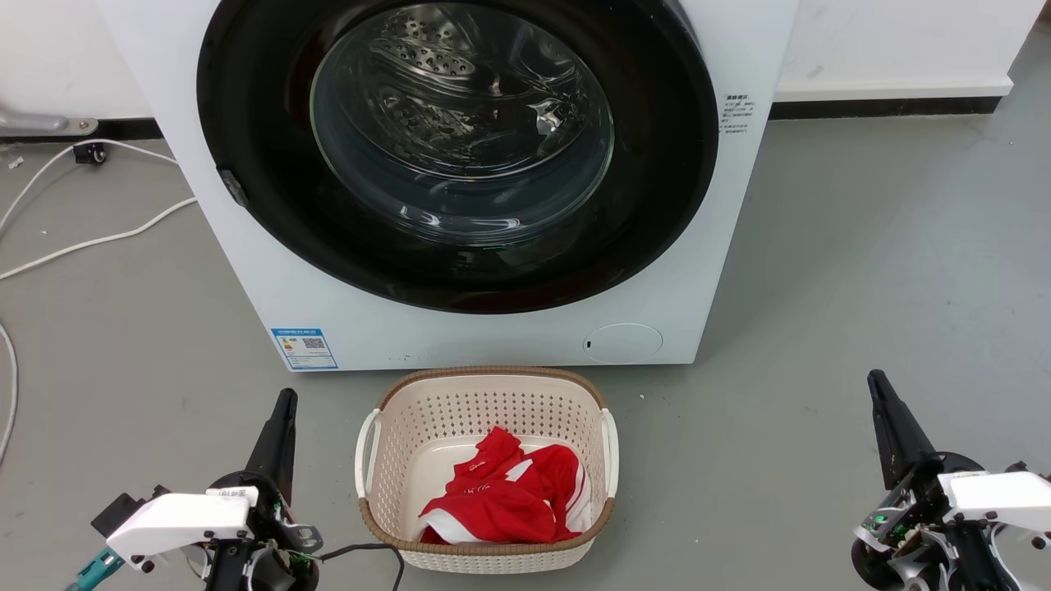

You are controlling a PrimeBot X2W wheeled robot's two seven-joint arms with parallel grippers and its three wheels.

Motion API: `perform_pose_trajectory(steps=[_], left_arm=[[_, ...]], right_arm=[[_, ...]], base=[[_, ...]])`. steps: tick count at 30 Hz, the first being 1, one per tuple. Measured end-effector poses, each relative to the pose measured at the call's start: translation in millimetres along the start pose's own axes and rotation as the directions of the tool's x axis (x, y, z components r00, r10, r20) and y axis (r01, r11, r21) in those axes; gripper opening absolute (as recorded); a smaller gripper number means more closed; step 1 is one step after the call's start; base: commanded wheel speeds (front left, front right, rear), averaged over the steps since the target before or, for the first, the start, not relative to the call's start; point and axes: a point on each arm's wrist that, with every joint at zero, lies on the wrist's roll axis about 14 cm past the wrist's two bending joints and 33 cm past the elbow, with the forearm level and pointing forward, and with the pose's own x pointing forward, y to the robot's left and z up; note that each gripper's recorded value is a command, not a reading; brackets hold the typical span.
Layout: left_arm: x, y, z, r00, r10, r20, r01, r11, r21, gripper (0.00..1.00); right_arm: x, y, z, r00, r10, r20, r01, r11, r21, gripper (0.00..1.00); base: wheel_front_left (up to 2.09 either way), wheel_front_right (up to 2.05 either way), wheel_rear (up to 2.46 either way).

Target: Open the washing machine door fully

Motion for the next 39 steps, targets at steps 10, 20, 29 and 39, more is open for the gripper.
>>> perform_pose_trajectory(steps=[10,20,29,39], left_arm=[[0,0,0,1.000,0.000,0.000,0.000,1.000,0.000,0.00],[-5,12,-2,0.999,0.036,-0.001,-0.036,0.999,-0.004,1.00],[-4,5,-8,1.000,0.016,0.006,-0.016,0.998,0.056,1.00],[-2,-11,-9,0.999,-0.034,0.019,0.029,0.977,0.213,1.00]], right_arm=[[0,0,0,1.000,0.000,0.000,0.000,1.000,0.000,0.00],[-5,-11,0,0.999,-0.033,0.004,0.033,0.999,0.003,1.00],[-6,-5,-1,1.000,-0.013,0.025,0.014,0.999,-0.044,1.00],[-7,4,-3,0.999,0.013,0.031,-0.005,0.972,-0.235,1.00]], base=[[0.00,0.00,0.00],[0.00,0.00,0.00],[0.00,0.00,0.00],[0.00,0.00,0.00]])
